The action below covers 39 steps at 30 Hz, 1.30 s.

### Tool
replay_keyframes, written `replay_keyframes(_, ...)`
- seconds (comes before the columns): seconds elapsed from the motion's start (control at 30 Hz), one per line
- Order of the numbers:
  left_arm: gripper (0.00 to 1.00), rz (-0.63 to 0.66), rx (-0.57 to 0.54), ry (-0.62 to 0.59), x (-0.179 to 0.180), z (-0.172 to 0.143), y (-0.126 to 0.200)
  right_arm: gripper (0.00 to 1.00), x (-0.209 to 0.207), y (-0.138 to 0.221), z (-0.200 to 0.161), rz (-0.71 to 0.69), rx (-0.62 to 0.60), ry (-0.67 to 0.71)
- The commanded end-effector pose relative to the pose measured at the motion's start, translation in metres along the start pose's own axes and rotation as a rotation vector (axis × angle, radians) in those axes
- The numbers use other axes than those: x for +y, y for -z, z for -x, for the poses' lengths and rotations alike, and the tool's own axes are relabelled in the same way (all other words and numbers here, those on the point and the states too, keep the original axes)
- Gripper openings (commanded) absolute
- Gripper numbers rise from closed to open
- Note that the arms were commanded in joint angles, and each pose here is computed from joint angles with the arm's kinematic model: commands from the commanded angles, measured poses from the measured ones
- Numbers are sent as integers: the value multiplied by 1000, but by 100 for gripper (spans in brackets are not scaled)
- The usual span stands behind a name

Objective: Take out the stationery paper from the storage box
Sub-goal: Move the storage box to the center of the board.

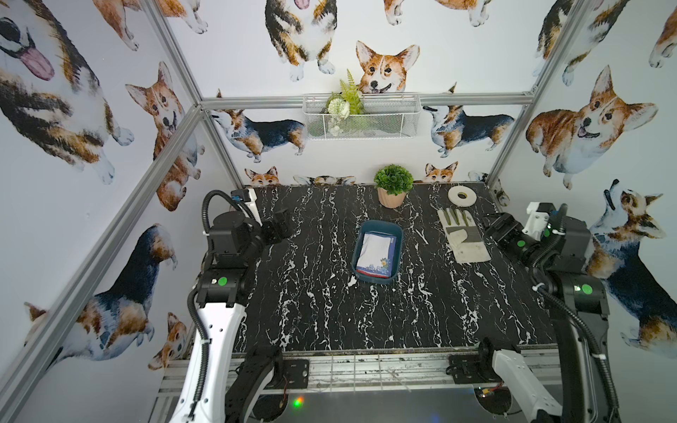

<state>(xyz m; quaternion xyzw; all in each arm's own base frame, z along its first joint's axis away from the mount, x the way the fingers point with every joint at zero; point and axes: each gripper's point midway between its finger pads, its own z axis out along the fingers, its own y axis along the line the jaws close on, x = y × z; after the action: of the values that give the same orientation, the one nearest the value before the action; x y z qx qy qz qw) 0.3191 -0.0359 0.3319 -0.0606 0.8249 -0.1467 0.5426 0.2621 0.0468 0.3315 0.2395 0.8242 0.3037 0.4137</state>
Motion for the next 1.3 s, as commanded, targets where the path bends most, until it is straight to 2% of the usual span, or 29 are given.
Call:
replay_keyframes(0.0, 87, -71, 183, 25, -8, -39, -14, 84, -36, -13, -50, -252, 228, 148)
replay_keyframes(0.1, 80, -54, 264, 38, -5, -55, -25, 81, -44, -38, -82, -368, 361, 255)
replay_keyframes(0.17, 80, -52, 286, 34, -5, -59, -27, 80, -45, -61, -107, -434, 443, 324)
replay_keyframes(0.23, 80, -67, 288, 32, -8, -61, -26, 79, -37, -81, -129, -441, 491, 384)
replay_keyframes(0.4, 80, -50, 281, 38, -5, -66, -21, 78, -25, -128, -160, -445, 548, 410)
replay_keyframes(0.47, 80, -50, 289, 45, -4, -71, -21, 73, -24, -147, -168, -457, 578, 414)
replay_keyframes(0.57, 80, -36, 298, 54, 0, -79, -21, 70, -19, -173, -178, -473, 599, 444)
replay_keyframes(0.7, 80, -17, 294, 51, 5, -83, -20, 68, -1, -206, -200, -403, 627, 451)
replay_keyframes(0.77, 80, -13, 289, 49, 5, -83, -19, 68, 4, -217, -208, -379, 634, 442)
replay_keyframes(0.9, 80, -13, 282, 44, 6, -84, -18, 64, -13, -229, -210, -457, 619, 456)
replay_keyframes(1.0, 80, -8, 278, 43, 8, -86, -18, 53, -19, -239, -215, -447, 603, 459)
replay_keyframes(1.13, 80, 3, 273, 38, 10, -88, -17, 27, -35, -244, -223, -484, 610, 452)
replay_keyframes(1.27, 81, 5, 266, 33, 11, -87, -15, 23, -50, -238, -221, -533, 599, 474)
